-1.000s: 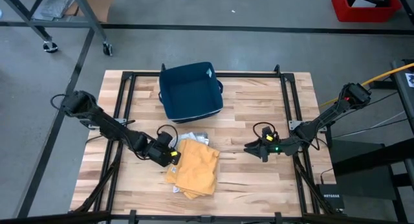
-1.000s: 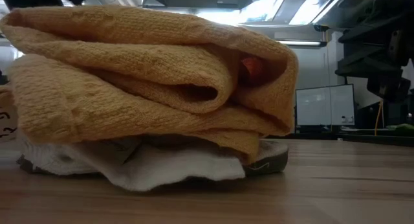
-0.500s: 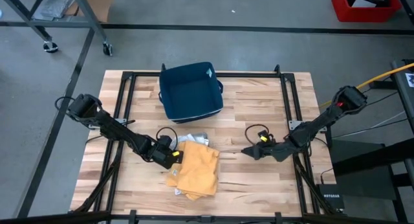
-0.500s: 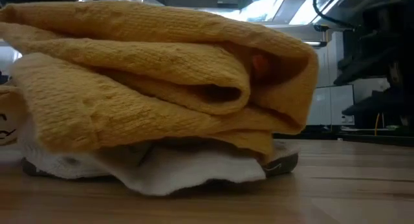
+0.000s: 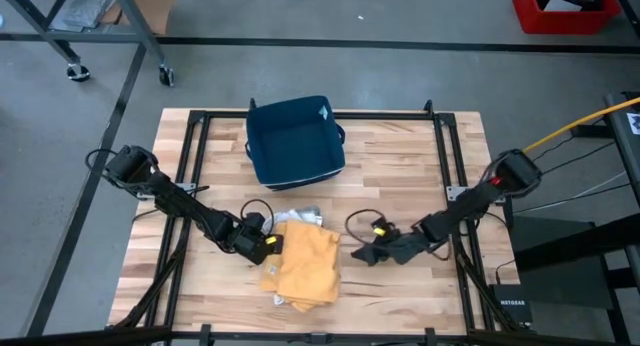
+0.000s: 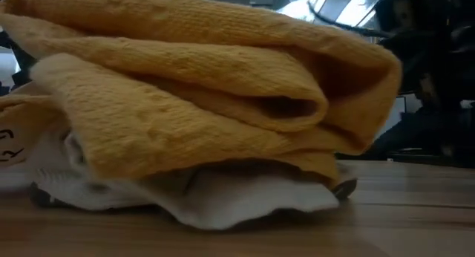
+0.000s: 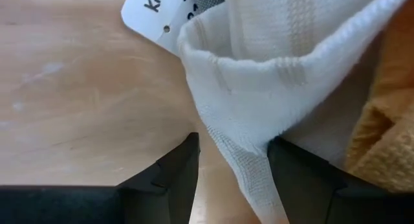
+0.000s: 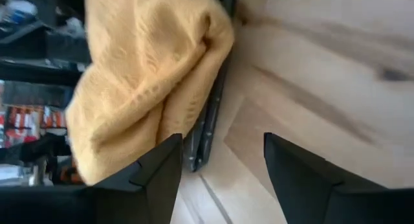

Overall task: Fold towel
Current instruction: Put the stacked folded colored towels into the blue laundry bin

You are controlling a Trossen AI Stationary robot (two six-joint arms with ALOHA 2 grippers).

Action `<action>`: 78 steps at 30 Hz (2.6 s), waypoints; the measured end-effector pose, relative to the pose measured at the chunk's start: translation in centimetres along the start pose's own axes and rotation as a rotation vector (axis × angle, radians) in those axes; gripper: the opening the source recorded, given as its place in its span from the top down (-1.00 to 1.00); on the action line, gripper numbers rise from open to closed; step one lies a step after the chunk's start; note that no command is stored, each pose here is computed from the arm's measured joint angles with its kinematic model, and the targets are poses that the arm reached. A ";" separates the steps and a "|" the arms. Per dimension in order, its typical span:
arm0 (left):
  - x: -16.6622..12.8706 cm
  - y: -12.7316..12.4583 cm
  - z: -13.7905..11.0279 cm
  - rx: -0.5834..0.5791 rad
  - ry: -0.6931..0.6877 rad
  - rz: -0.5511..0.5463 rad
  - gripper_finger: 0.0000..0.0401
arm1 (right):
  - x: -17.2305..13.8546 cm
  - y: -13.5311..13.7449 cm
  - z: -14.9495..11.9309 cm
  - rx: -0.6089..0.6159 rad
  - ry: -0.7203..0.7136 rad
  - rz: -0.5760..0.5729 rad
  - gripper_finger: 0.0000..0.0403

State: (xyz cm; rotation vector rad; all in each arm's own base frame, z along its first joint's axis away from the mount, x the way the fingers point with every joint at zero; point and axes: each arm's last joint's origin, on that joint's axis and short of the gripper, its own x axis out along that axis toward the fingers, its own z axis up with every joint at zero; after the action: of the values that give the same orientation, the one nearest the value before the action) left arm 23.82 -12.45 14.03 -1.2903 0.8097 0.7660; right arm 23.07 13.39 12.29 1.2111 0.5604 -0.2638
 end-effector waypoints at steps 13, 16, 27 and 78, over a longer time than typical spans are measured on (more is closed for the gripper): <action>0.3 -0.1 -0.2 0.084 0.007 -0.010 0.12 | 6.9 2.5 0.6 -0.023 0.160 -0.013 -0.10; 1.0 0.0 -0.3 0.086 -0.001 -0.001 0.12 | 7.9 2.9 0.6 -0.016 0.183 -0.006 -0.10; 2.5 -0.5 -1.0 0.078 0.006 -0.075 0.12 | 9.2 3.5 0.3 -0.060 0.215 0.000 -0.10; -3.7 -4.8 -0.3 0.175 -0.055 -0.380 0.99 | 9.4 6.8 5.2 -0.151 0.020 0.428 0.91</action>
State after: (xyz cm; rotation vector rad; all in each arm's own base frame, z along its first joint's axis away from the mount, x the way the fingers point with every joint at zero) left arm 26.03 -13.45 19.58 -1.2129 0.5507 0.4146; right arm 35.55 11.82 13.97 1.1565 0.3199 0.1512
